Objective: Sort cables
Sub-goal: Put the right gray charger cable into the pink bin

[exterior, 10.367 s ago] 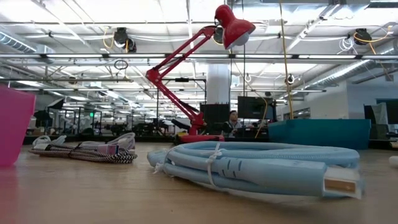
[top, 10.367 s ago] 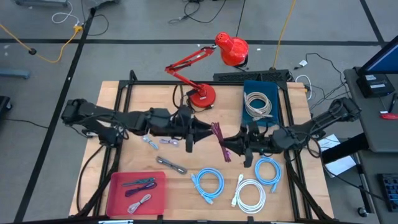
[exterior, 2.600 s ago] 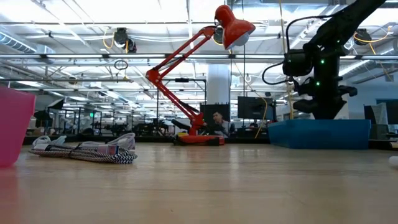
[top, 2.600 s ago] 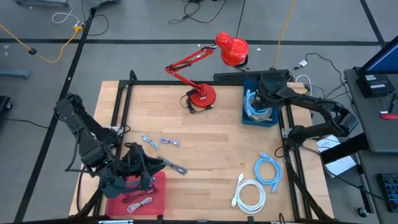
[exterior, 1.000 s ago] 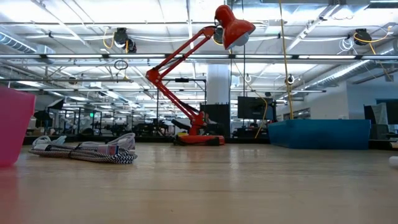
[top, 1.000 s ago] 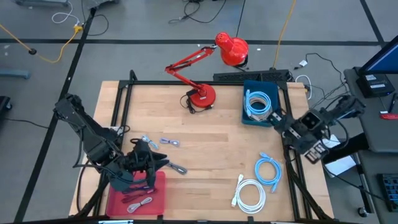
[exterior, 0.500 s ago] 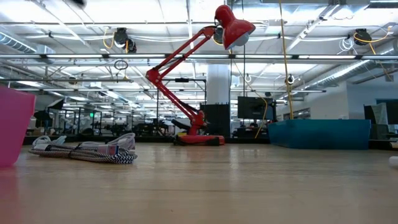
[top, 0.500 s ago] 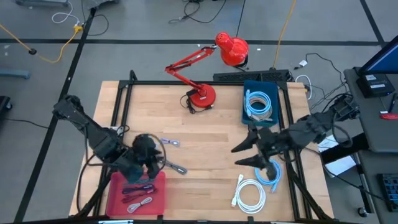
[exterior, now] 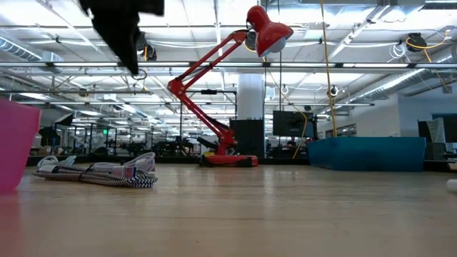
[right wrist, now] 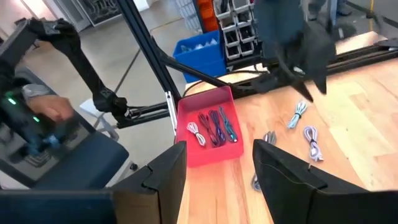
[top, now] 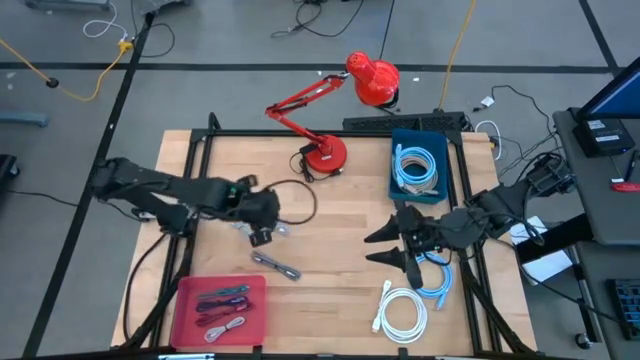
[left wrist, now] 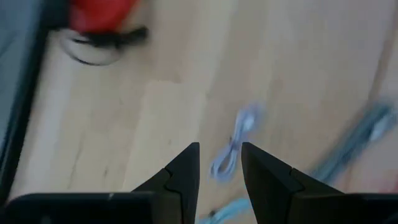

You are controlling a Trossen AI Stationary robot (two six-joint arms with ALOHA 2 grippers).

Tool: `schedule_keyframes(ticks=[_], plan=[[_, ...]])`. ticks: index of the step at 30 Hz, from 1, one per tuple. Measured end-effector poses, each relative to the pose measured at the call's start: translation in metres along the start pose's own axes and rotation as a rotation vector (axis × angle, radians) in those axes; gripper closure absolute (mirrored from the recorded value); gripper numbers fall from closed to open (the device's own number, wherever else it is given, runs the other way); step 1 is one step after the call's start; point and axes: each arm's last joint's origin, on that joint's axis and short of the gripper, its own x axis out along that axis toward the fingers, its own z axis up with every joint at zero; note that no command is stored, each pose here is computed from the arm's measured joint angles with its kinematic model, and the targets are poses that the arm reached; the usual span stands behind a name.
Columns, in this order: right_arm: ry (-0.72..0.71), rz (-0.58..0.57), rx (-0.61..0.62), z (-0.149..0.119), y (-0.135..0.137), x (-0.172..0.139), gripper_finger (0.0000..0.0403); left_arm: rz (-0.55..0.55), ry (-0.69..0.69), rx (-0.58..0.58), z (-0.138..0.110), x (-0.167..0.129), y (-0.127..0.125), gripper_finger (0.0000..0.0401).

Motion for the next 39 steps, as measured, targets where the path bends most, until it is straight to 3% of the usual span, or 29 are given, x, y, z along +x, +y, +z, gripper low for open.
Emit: schedule_keyframes(ticks=[3, 7, 18, 25, 27, 30, 32, 36, 39], plan=[[-0.002, -0.003, -0.003, 0.0, 0.0, 0.0, 0.0227, -0.067, 0.173, 0.131, 0.0, 0.031, 0.01, 0.0279], [0.0, 0.002, -0.001, 0.0, 0.001, 0.0, 0.0227, -0.107, 0.33, 0.186, -0.002, 0.077, 0.021, 0.0279], [0.014, -0.002, 0.03, -0.015, 0.003, 0.004, 0.0227, -0.228, 0.411, 0.219, -0.009, 0.144, 0.017, 0.0279], [-0.019, 0.022, 0.073, -0.025, 0.001, 0.014, 0.0227, -0.231, 0.385, 0.185, -0.006, 0.16, 0.007, 0.0283], [-0.028, 0.029, 0.081, -0.026, 0.001, 0.015, 0.0227, -0.229, 0.399, 0.149, -0.006, 0.163, 0.006, 0.0305], [-0.04, 0.037, 0.087, -0.025, 0.002, 0.015, 0.0227, -0.243, 0.411, 0.113, -0.006, 0.165, 0.005, 0.0375], [-0.051, 0.043, 0.087, -0.024, 0.003, 0.015, 0.0227, -0.244, 0.406, 0.083, -0.006, 0.165, 0.004, 0.0388], [-0.051, 0.042, 0.086, -0.024, 0.002, 0.015, 0.0227, -0.235, 0.394, 0.018, -0.005, 0.156, 0.006, 0.0397], [-0.051, 0.041, 0.086, -0.024, 0.002, 0.015, 0.0227, -0.247, 0.378, -0.014, -0.006, 0.132, 0.007, 0.0398]])
